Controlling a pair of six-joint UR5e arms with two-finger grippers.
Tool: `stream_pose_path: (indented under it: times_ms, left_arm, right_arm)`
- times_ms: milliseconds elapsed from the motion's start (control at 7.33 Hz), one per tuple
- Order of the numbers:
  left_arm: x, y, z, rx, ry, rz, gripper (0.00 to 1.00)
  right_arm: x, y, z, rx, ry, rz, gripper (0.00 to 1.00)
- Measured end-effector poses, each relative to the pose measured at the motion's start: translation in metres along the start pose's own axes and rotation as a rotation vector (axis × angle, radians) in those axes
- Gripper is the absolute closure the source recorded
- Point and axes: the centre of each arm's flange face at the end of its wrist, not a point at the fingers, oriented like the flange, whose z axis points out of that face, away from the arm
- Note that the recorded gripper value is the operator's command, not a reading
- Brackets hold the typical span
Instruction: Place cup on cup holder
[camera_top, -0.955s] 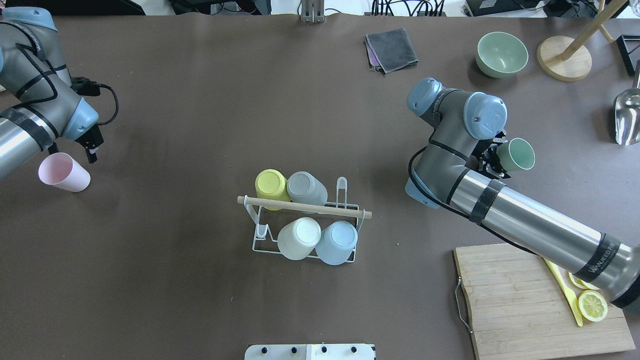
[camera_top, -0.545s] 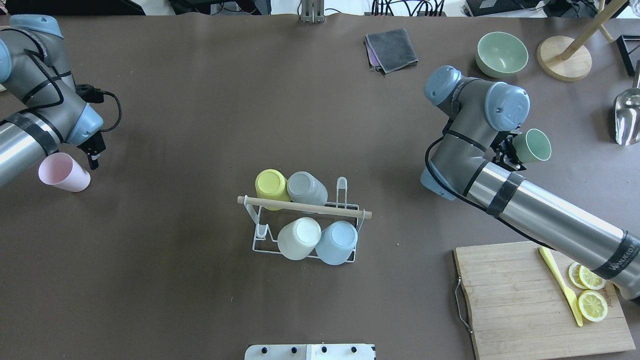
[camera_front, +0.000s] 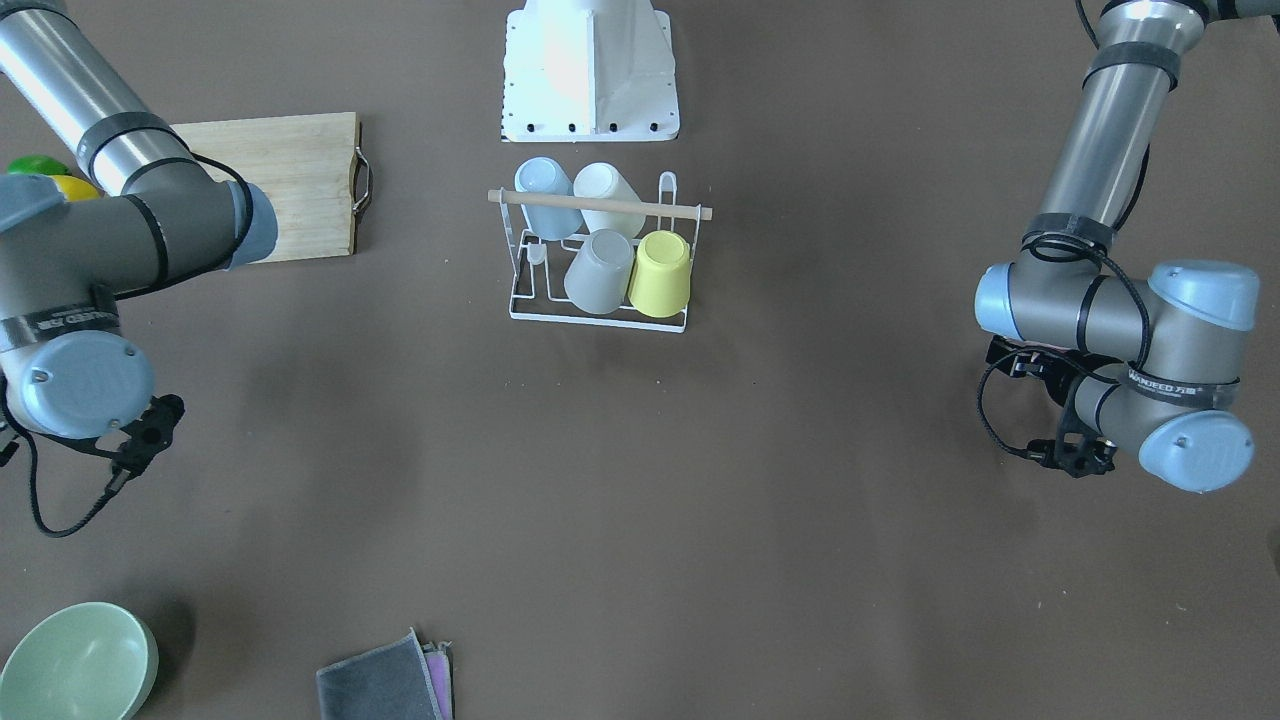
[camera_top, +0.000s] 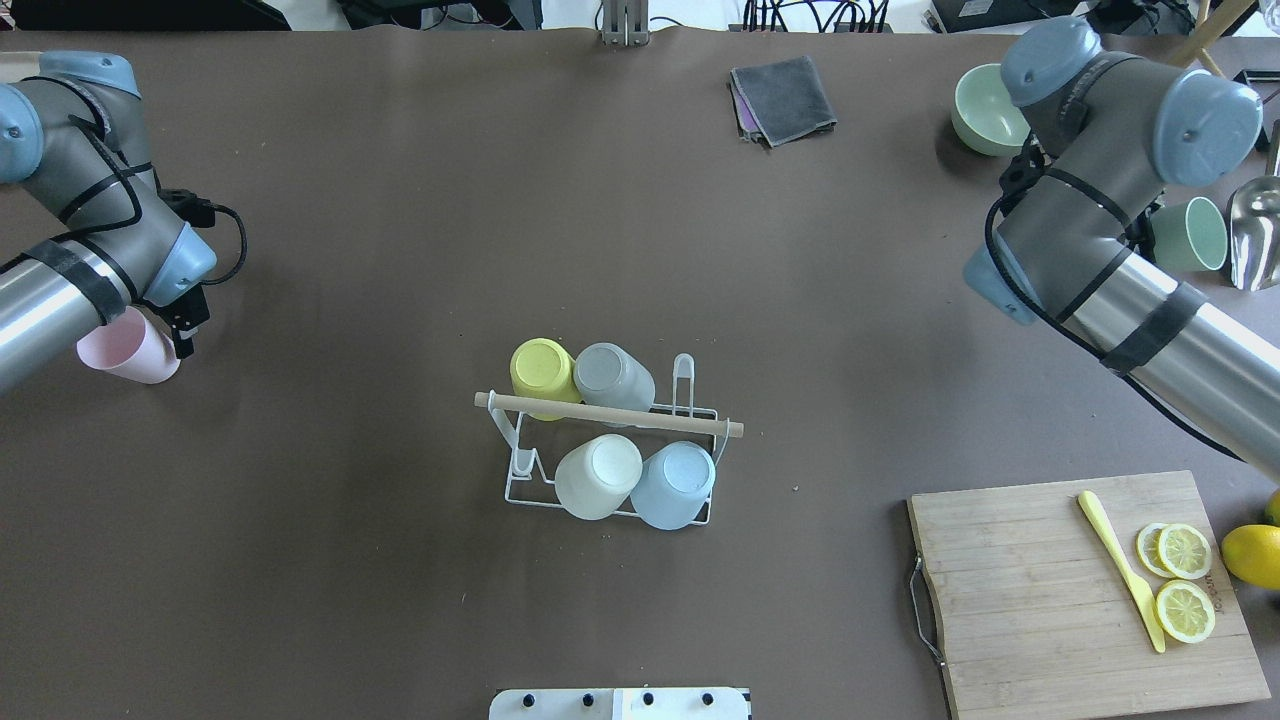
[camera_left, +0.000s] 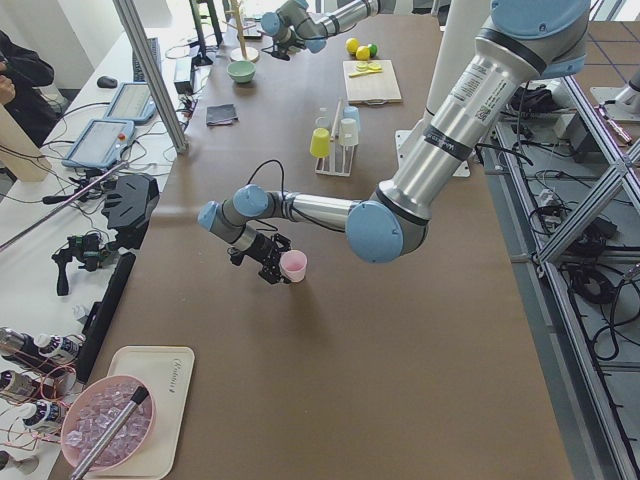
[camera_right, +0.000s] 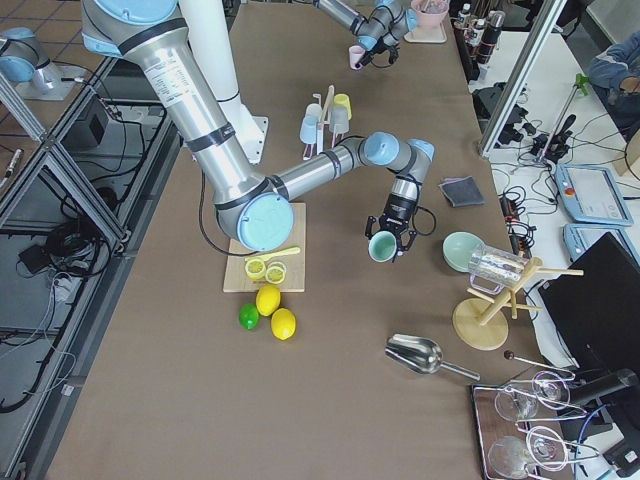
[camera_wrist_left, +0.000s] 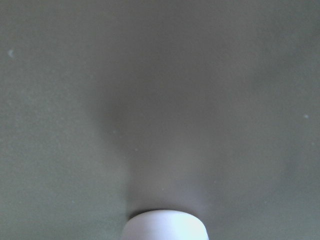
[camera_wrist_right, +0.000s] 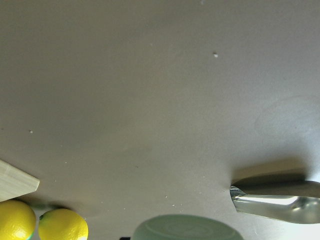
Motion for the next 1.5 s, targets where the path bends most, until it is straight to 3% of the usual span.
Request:
stream_pose_path:
  times_ms: [136,273,409,545,682,1227,1364,1500]
  left_arm:
    - [-0.002,0.001,0.001,-0.008,-0.006,0.007,0.05]
    - [-0.002,0.001,0.002,-0.015,-0.011,0.007,0.21]
    - [-0.003,0.002,0.002,-0.019,-0.017,0.008,0.65]
    - [-0.002,0.003,0.001,-0.021,-0.02,0.007,0.9]
    - [-0.002,0.004,-0.001,-0.026,-0.02,0.0,1.0]
    - [-0.001,0.039,-0.041,-0.07,-0.035,-0.016,1.0]
    - [0.001,0.052,-0.064,-0.066,-0.038,-0.001,1.0]
    - [0.004,0.065,-0.087,-0.038,-0.045,0.016,1.0]
  right_arm:
    - [0.008,0.031,0.001,0.054,-0.037,0.044,1.0]
    - [0.017,0.056,-0.003,0.114,-0.072,0.086,1.0]
    - [0.023,0.074,-0.011,0.178,-0.101,0.126,1.0]
    - [0.032,0.087,-0.019,0.247,-0.109,0.167,1.0]
    - [0.041,0.096,-0.026,0.313,-0.087,0.195,1.0]
    - [0.054,0.086,-0.047,0.513,0.046,0.214,1.0]
    - [0.047,0.075,-0.05,0.551,0.061,0.211,1.0]
    - [0.038,0.074,-0.052,0.589,0.041,0.225,1.0]
